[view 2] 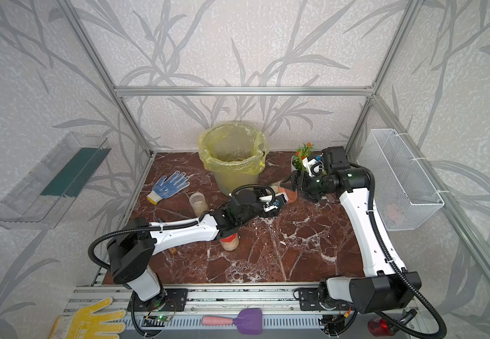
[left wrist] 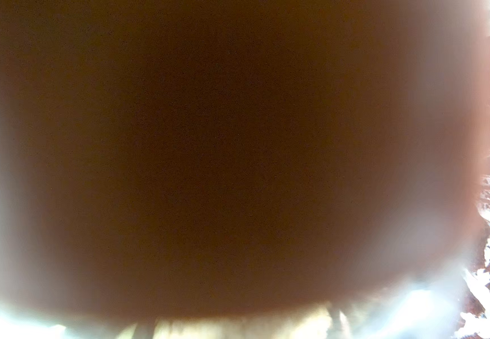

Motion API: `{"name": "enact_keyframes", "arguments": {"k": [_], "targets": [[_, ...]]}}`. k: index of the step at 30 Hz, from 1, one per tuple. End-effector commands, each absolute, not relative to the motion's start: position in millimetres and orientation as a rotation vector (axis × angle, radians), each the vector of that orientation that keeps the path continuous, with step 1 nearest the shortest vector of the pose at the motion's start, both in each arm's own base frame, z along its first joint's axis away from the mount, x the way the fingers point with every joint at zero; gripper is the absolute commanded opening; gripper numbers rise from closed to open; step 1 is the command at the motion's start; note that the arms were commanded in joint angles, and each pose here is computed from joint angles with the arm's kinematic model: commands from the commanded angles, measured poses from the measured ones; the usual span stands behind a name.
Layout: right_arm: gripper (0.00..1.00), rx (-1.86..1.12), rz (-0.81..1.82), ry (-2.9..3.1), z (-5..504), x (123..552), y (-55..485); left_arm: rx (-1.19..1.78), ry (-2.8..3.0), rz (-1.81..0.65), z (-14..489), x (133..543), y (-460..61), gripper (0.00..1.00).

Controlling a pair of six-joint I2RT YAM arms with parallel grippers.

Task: Empty expired oatmeal from jars
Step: Unscrew the lid from the jar.

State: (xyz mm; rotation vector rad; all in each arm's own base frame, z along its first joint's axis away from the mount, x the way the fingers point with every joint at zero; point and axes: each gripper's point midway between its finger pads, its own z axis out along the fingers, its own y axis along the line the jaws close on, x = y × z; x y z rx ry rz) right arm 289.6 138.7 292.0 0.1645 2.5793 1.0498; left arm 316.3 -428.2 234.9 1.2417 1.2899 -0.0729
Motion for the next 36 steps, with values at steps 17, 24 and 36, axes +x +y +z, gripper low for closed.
{"name": "enact_keyframes", "arguments": {"k": [17, 24, 36], "targets": [[0.28, -0.244, 1.217, 2.445, 310, 262, 164, 0.975, 1.179, -0.458, 329, 297, -421, 0.0], [0.24, -0.464, 1.315, 2.351, 322, 253, 176, 0.974, 1.168, -0.51, 333, 292, -417, 0.0], [0.18, -0.764, 1.299, 2.191, 331, 236, 188, 0.952, 1.156, -0.627, 340, 288, -406, 0.0]]}}
